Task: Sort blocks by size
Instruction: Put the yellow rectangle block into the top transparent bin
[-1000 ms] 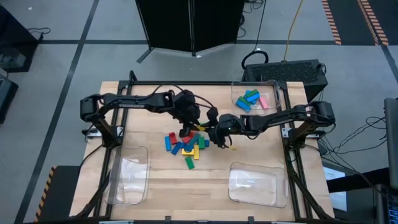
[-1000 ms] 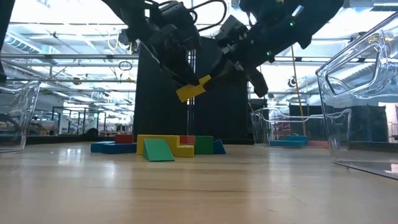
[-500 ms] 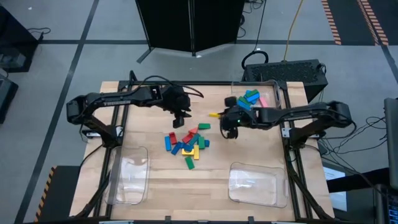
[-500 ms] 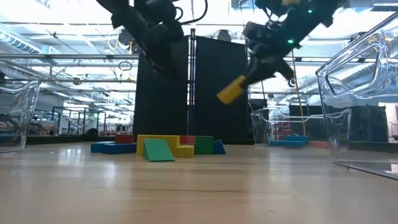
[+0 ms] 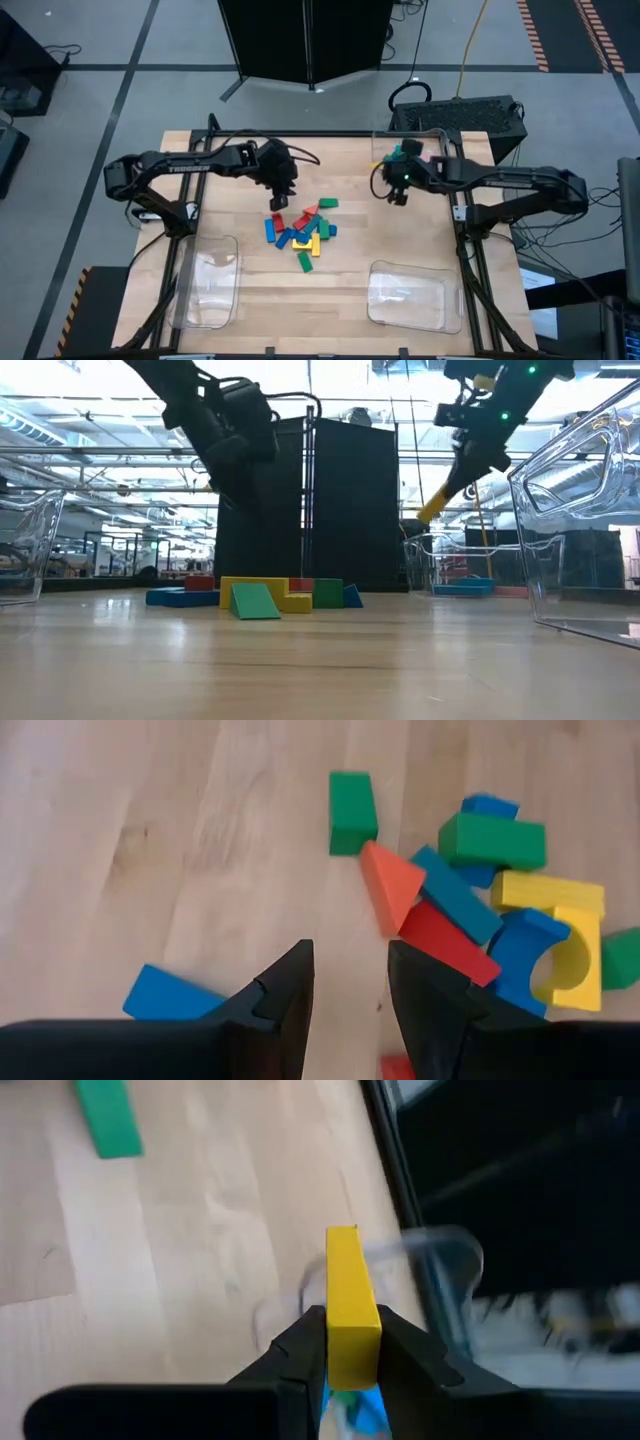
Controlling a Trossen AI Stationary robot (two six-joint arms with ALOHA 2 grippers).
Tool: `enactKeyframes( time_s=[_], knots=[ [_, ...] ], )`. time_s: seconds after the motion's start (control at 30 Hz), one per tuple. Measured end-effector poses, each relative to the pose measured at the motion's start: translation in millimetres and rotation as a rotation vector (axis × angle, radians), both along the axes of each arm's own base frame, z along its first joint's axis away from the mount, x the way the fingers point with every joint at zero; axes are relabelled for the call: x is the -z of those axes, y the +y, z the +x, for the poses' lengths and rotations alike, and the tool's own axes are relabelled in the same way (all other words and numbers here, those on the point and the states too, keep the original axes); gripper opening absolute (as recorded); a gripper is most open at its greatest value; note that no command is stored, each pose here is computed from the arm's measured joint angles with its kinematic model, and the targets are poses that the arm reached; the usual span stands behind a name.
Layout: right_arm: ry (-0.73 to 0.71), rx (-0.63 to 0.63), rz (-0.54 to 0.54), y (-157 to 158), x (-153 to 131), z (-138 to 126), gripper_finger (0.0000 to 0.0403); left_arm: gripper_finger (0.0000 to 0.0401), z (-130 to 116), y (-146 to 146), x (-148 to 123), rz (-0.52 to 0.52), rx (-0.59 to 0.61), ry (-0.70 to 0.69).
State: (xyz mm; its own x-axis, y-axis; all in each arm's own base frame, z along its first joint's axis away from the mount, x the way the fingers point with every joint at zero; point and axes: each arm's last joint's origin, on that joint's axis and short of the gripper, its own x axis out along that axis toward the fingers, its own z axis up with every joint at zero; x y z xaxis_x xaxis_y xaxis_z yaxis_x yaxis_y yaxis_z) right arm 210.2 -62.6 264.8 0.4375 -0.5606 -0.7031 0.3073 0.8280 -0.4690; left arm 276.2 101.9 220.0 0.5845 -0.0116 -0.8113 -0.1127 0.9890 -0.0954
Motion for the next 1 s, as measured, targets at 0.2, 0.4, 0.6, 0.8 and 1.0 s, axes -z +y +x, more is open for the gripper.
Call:
enactKeyframes(
  time_s=[0.2, 0.4, 0.6, 0.8, 1.0],
  knots=[
    [0.020, 0.183, 0.108, -19, 3, -21, 0.0070, 0.0131, -5, 0, 14, -0.007, -0.006, 0.011],
    [0.011, 0.304, 0.122, -40, 3, -32, 0.0070, 0.0131, -5, 0, 15, -0.004, -0.005, 0.003],
    [0.002, 0.419, 0.186, -60, 5, -47, 0.0070, 0.0131, -5, 2, 15, 0.049, -0.038, 0.019],
    [-0.018, 0.500, 0.237, -73, 6, -59, 0.0070, 0.0131, -5, 5, 15, 0.125, -0.088, 0.041],
    [-0.048, 0.527, 0.316, -82, 9, -67, 0.0070, 0.0131, -3, 6, 13, 0.137, -0.089, 0.014]
  ],
)
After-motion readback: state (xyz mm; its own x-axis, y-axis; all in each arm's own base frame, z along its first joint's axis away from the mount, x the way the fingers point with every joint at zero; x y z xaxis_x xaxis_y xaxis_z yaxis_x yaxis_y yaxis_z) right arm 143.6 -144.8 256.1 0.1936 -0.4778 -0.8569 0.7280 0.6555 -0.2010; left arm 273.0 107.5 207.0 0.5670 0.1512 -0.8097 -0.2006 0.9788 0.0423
